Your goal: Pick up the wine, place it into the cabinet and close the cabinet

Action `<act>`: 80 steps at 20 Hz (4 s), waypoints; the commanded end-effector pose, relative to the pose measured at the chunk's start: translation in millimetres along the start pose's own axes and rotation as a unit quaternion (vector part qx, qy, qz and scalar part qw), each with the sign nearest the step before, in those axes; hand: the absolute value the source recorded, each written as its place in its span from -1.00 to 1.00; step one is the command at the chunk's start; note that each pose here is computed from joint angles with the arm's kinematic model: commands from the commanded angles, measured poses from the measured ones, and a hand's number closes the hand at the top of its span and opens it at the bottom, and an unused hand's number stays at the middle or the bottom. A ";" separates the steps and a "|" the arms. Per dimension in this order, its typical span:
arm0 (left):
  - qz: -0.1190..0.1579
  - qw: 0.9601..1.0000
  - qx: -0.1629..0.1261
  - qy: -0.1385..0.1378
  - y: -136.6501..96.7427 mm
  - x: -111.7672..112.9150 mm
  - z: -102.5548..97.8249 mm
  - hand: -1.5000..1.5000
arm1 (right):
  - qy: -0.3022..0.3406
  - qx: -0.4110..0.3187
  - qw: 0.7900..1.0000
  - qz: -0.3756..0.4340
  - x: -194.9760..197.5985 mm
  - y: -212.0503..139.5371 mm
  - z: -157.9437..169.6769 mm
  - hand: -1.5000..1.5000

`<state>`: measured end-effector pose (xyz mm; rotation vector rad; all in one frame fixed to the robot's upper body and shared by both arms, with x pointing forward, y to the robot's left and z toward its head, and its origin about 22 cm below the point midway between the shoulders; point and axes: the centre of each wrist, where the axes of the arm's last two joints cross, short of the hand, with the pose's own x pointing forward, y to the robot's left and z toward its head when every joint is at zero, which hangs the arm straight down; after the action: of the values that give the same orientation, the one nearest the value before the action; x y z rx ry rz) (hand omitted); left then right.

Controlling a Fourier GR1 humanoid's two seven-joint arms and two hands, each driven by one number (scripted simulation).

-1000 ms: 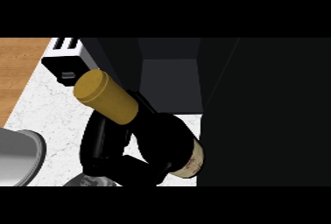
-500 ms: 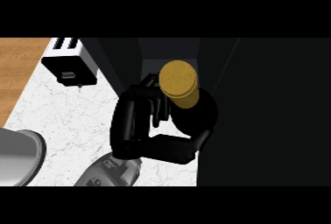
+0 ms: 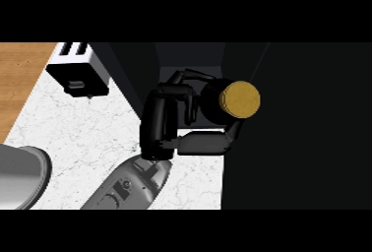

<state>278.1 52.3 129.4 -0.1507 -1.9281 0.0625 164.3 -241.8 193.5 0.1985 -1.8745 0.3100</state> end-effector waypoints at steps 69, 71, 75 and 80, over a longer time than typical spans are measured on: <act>-0.110 0.988 0.104 -0.009 60.7 -123.8 -107.1 1.00 | -0.030 0.033 0.998 -0.032 25.5 3.1 14.5 -1.00; -0.107 0.987 0.118 0.007 68.5 -126.9 -107.7 1.00 | -0.015 0.027 0.999 -0.029 21.8 3.2 17.9 -1.00; -0.062 0.986 0.152 0.025 72.4 -131.6 -105.2 1.00 | -0.033 0.036 0.998 -0.038 14.1 9.7 9.0 -1.00; -0.032 0.987 0.155 0.034 68.9 -126.5 -112.2 1.00 | -0.039 0.025 0.998 -0.041 2.4 5.4 8.8 -1.00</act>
<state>428.9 97.6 41.8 0.1444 -1.8623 0.2429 170.9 -235.2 190.9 0.2952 -1.8862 0.3065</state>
